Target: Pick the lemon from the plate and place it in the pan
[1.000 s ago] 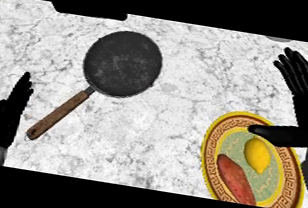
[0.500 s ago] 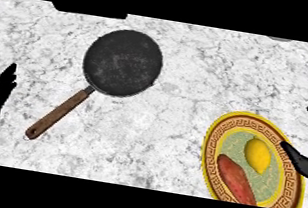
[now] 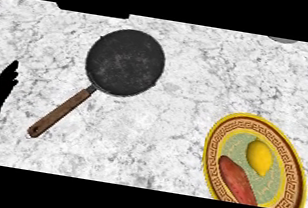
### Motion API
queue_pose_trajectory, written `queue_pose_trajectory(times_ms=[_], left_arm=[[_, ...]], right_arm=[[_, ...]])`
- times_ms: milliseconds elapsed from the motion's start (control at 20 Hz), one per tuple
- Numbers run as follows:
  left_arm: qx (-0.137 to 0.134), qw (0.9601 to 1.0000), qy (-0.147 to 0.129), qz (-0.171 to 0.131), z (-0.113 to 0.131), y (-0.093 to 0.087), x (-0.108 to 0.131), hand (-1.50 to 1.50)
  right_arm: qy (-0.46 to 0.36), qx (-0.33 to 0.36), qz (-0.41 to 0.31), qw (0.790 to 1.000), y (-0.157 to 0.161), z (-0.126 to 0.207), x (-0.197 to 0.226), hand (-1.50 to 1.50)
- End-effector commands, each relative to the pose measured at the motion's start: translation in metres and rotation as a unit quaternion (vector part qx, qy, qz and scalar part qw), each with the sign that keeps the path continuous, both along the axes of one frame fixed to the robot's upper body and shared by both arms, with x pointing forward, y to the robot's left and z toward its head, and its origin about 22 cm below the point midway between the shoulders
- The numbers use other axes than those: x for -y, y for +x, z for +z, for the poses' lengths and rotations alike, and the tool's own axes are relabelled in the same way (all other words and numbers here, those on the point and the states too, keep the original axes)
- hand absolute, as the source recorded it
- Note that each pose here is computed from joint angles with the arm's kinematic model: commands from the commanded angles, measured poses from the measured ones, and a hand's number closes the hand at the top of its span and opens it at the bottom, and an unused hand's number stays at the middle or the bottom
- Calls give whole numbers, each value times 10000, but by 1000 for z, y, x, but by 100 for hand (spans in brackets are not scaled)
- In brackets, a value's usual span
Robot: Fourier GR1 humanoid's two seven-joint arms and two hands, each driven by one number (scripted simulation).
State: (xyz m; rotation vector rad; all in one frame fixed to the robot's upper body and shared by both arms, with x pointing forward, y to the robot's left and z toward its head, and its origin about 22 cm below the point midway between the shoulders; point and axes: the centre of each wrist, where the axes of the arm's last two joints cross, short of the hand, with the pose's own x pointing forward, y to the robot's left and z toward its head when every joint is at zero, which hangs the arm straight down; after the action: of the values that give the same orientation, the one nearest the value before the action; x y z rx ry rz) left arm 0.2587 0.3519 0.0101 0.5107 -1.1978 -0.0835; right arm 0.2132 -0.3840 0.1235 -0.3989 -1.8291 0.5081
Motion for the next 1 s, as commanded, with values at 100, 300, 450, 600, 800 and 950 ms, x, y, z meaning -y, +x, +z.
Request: queue_pose_trajectory(times_ms=[100, 300, 450, 600, 800, 950], left_arm=[[2, 10000, 28, -82, -3, 2, 4, 0], [8, 9999, 27, -131, 5, 7, 6, 0], [21, 9999, 52, -121, 3, 7, 9, 0], [52, 9998, -30, -182, 11, 16, 1, 0], [-15, 9999, -33, -150, 10, 5, 6, 0], [121, 9998, -8, -186, 12, 28, 13, 0]], right_arm=[[-2013, -952, -98, 9748, 3, 49, -20, -150], [-2792, -1555, -126, 9475, 2, 74, -50, -150], [-3364, -1838, -91, 9235, -2, 74, -68, -150], [-3669, -2132, -105, 9054, 8, 67, -83, -150], [-3844, -2499, 74, 8887, -7, 30, -105, -150], [-3934, -2675, -2, 8796, 31, 23, -115, -150]])
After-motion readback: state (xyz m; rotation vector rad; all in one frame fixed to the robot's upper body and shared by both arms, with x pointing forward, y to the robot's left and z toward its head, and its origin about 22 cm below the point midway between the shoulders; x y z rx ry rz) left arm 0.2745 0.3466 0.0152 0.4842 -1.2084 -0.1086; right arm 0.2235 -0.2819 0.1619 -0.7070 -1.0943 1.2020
